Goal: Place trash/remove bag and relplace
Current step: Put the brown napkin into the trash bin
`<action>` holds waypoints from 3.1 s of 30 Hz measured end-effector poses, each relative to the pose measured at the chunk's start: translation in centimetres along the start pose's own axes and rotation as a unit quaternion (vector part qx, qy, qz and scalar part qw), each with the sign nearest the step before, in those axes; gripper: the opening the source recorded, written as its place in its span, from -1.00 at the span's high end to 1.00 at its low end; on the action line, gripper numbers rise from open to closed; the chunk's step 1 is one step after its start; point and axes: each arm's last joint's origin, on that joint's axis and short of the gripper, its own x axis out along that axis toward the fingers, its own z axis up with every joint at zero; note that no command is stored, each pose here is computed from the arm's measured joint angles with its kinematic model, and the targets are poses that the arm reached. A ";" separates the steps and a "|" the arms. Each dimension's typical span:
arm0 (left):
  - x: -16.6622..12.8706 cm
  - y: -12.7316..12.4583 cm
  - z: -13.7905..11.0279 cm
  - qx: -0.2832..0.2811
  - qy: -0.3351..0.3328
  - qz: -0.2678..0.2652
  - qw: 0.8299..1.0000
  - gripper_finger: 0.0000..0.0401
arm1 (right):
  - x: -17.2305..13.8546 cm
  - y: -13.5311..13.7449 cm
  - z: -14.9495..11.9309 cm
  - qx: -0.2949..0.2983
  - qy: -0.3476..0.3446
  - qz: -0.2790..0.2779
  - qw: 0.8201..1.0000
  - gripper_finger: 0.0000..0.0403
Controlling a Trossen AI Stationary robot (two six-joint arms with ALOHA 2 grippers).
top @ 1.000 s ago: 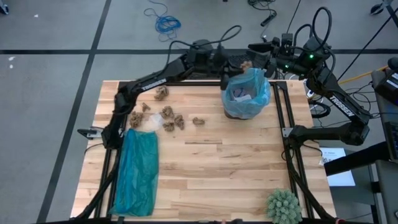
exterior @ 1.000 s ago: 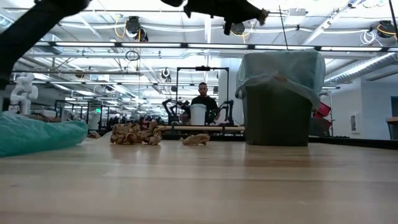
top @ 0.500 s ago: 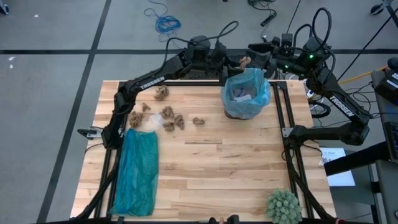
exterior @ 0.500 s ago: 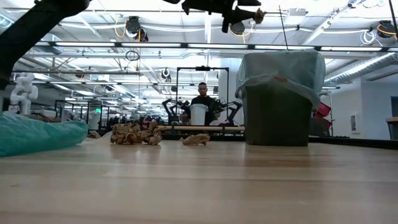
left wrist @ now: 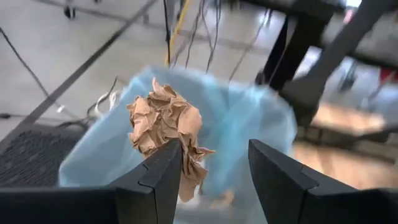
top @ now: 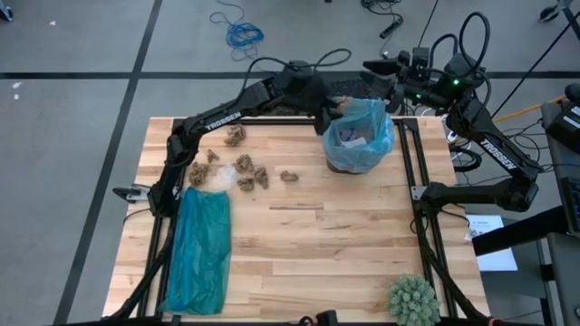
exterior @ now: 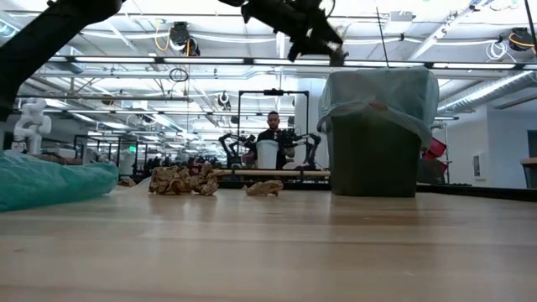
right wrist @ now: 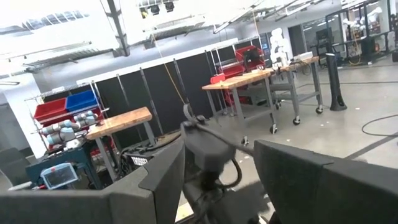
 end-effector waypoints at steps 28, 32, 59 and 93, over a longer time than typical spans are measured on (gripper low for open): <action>0.2 -2.1 1.1 0.024 -0.036 -0.055 0.998 0.32 | -0.6 -1.5 -4.4 0.023 0.206 -0.104 0.973 0.86; 0.2 -2.1 1.2 0.027 -0.044 -0.054 0.997 0.32 | 0.1 -2.3 -5.7 0.011 0.255 -0.114 0.960 0.96; -19.6 -3.7 0.7 0.022 0.196 0.235 0.952 0.88 | 3.2 -1.1 -8.1 0.030 0.305 0.007 0.952 0.94; -32.4 -7.3 -6.9 -0.118 0.095 0.176 0.973 1.00 | 18.1 3.4 -34.4 -0.150 0.515 -0.045 0.843 0.22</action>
